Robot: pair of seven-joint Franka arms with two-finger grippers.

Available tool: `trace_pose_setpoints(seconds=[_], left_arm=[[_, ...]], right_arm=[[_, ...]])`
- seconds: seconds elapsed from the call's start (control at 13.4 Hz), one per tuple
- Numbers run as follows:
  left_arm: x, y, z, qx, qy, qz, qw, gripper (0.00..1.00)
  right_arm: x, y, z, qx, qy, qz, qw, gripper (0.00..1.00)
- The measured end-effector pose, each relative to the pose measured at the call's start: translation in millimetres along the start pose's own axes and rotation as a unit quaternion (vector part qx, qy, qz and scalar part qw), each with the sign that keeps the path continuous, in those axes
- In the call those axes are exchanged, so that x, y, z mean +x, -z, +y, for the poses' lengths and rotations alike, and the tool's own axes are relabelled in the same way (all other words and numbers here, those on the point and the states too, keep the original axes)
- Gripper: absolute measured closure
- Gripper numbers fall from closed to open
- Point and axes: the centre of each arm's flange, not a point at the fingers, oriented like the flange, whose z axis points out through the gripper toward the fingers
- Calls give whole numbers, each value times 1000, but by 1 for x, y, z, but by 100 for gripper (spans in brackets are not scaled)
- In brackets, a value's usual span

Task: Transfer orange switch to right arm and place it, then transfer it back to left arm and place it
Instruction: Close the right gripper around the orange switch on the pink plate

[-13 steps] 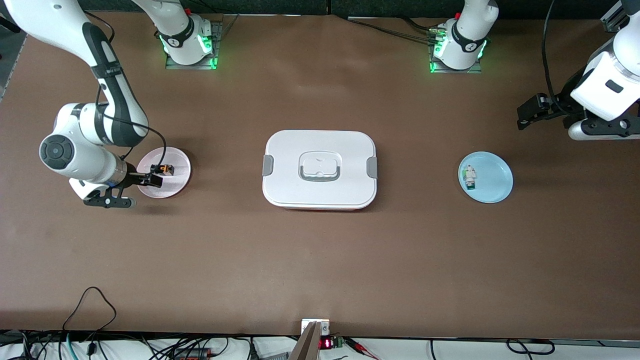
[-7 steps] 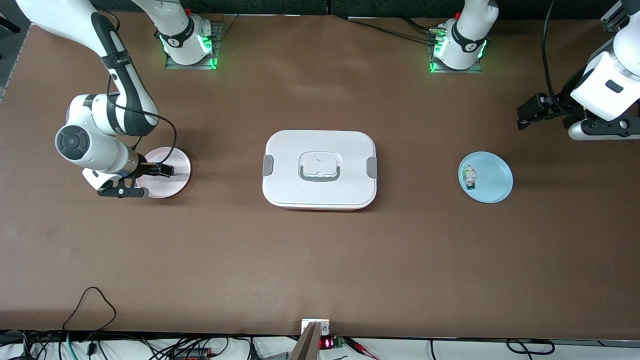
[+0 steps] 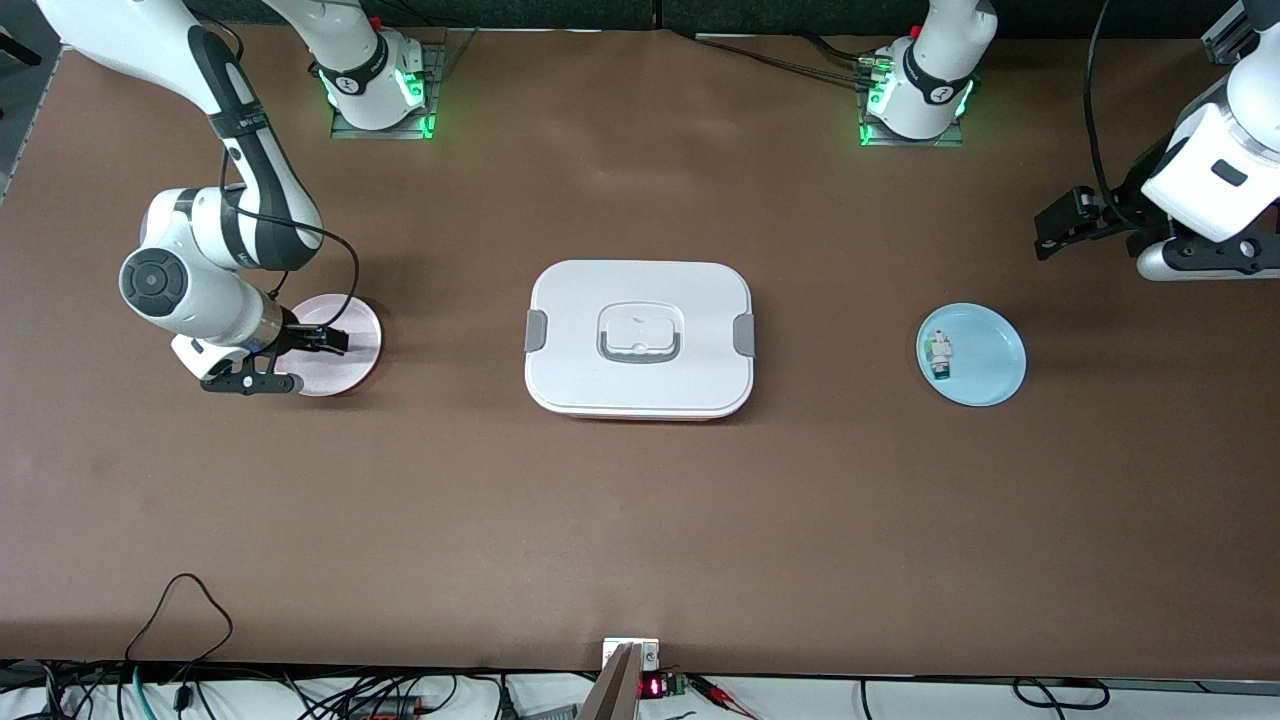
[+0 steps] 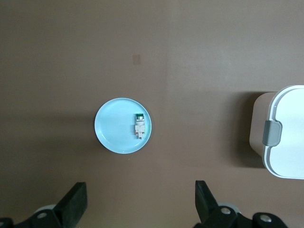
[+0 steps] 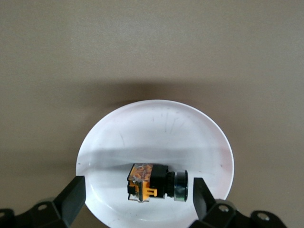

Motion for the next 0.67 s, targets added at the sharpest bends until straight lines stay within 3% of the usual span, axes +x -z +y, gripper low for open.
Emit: trace_pose_setpoints(seconds=[0.37, 0.67], left_arm=[[0, 0, 0, 0, 0, 0, 1000, 0], [0, 0, 0, 0, 0, 0, 1000, 0]], right_arm=[[0, -3, -4, 0, 4, -1, 1000, 0], [-11, -21, -4, -3, 6, -19, 1000, 0]])
